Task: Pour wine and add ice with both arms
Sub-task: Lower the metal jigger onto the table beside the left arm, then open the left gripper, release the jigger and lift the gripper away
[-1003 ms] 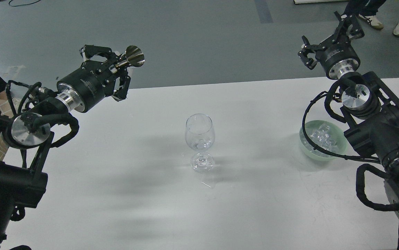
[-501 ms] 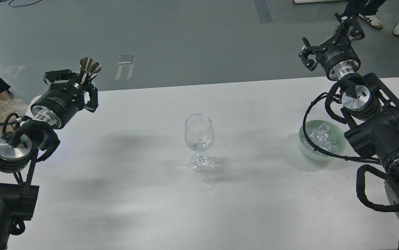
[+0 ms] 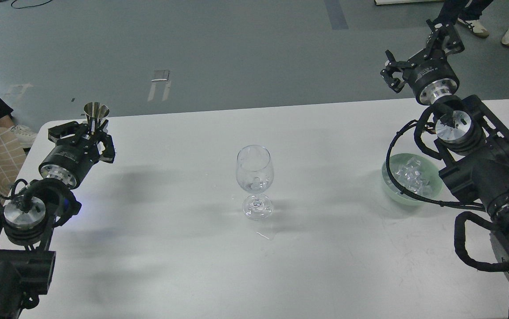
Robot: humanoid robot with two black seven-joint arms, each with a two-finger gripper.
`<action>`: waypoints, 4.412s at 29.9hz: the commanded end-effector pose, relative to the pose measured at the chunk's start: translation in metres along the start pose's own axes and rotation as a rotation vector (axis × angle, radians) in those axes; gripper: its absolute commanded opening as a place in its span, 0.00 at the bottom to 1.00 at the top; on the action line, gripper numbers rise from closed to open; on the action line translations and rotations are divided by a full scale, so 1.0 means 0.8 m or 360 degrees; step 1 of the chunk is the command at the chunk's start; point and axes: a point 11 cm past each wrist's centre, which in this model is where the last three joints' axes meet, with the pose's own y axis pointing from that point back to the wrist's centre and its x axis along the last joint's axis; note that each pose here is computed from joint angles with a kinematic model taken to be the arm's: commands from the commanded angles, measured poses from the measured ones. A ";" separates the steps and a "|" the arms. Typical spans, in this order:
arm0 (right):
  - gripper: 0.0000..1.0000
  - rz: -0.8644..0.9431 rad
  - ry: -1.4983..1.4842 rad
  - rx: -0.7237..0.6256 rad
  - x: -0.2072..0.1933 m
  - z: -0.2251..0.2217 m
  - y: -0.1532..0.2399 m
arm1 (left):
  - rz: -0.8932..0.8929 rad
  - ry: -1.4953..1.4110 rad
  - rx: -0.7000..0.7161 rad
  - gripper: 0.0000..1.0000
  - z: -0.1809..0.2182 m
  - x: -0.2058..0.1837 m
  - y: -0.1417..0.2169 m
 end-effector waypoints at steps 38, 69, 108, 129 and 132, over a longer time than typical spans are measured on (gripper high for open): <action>1.00 0.0004 0.0076 -0.0063 -0.006 0.015 -0.001 | 0.0258 0.0214 -0.0055 0.11 -0.039 0.078 0.004; 1.00 0.0005 0.0074 -0.0064 -0.005 0.016 0.000 | 0.0255 0.0204 -0.0050 0.35 -0.039 0.075 0.002; 1.00 0.0010 0.0071 -0.0066 -0.003 0.017 0.000 | 0.0125 0.0107 -0.0082 0.95 -0.005 0.041 0.002; 1.00 0.0007 0.0068 -0.0062 0.000 0.015 0.002 | -0.0104 -0.0044 -0.0098 0.97 0.024 -0.047 0.000; 1.00 0.0004 0.0065 -0.0062 0.000 0.016 0.003 | -0.0164 -0.0105 -0.0112 0.98 0.039 -0.062 0.001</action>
